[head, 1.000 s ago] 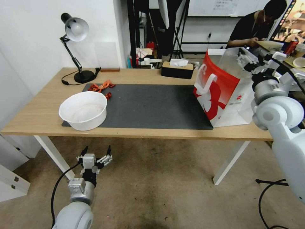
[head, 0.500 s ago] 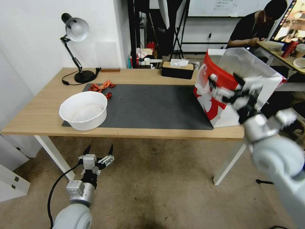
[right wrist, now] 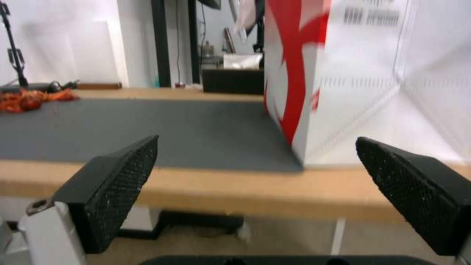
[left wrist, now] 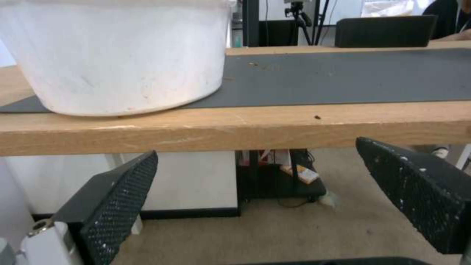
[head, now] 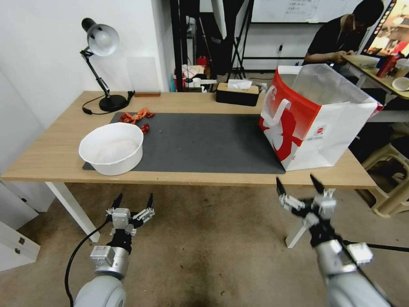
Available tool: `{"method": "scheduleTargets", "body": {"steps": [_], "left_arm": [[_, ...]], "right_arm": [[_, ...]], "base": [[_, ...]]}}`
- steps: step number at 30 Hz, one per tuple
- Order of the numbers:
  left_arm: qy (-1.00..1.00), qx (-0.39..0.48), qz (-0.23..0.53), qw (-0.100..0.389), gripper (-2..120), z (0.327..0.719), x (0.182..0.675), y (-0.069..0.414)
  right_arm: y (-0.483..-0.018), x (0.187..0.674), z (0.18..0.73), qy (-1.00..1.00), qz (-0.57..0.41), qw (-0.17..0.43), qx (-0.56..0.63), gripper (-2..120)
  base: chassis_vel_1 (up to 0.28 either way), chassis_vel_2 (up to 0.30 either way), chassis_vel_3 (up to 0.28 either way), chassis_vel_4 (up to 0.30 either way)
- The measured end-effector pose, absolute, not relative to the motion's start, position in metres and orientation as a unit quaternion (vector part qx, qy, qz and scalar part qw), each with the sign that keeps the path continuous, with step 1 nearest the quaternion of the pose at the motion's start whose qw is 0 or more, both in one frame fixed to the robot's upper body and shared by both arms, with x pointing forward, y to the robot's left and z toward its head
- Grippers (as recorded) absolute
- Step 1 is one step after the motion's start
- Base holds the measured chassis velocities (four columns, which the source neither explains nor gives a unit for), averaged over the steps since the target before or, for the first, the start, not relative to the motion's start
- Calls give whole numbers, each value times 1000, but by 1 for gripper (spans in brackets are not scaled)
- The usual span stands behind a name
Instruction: Close the takeout container lid, then place the container into the takeout bag.
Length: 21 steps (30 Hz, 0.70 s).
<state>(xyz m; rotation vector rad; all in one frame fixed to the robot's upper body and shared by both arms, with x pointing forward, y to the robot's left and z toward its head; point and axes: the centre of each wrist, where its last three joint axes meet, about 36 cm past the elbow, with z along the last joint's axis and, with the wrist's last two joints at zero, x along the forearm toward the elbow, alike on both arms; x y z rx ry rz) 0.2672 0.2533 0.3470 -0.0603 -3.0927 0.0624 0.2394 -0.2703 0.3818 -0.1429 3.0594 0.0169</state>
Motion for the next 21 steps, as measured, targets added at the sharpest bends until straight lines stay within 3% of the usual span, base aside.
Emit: {"method": "scheduleTargets", "body": {"steps": [21], "left_arm": [[-999,-32,16,20,100,348,261,253]], "right_arm": [[-251,237,355,998,21,43,-33,100]], "base": [[0,0,0,0]]}}
